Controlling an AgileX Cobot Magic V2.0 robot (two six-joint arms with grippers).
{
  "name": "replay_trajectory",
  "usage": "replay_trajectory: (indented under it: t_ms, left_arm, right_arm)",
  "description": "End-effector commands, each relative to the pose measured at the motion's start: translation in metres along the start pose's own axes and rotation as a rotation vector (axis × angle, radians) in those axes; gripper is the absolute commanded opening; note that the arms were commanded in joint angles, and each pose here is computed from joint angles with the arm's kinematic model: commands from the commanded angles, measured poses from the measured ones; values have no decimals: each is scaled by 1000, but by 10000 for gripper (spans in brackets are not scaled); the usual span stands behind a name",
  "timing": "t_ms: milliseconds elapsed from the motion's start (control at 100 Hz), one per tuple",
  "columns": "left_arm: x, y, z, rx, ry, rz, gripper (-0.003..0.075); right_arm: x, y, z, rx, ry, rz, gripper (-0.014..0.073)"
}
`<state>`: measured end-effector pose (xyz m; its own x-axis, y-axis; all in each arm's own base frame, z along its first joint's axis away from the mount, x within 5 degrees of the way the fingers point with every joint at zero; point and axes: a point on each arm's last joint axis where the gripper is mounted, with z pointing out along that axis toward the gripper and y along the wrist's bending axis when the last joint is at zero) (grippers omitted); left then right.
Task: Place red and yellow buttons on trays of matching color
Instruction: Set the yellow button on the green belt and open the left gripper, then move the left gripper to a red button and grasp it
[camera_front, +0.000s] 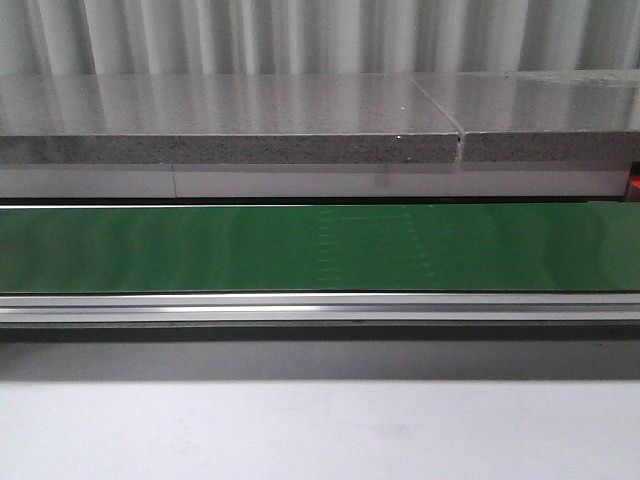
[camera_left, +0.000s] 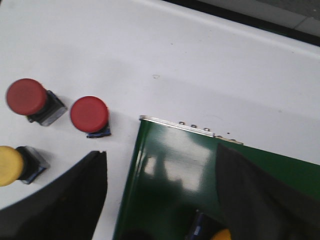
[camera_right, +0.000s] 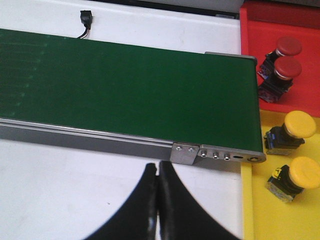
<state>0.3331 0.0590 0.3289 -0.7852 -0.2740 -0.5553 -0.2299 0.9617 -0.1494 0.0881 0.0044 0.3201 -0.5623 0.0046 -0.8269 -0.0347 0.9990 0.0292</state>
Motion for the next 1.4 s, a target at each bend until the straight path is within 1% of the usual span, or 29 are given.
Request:
replay_trajectory:
  t_ms: [0,80,230,560,710,900,1210,1390]
  left_arm:
    - [-13,8,-15,-22,-50,-21,454]
    - [-15,17,-3,-40,-6,-37,459]
    - [-19,25,25,-55,61,-44,479]
    - [-24,41,73,-81,136,-64,479]
    - [-26,47,88,-91,132,-68,478]
    - [-30,49,101,-93,87,-68,478]
    - [-33,54,128,-97,98,-70,478]
    - [-33,55,133,-98,83,-70,472]
  right_arm:
    - [-11,0,-4,2,-81,-10,-66]
    - [-11,0,-4,2,-81,-10,-66]
    - [-11,0,-4,2,-81,-10,-66]
    - [-11,0,-4,2,-81,-10,-66]
    - [-11,0,-4,2,-81,-10,-66]
    - [-11,0,-4,2,-81,-10,-66]
    - [-11,0,-4,2,-81,-10,-66]
    - [-11,0,-4,2,-81,-10,-66]
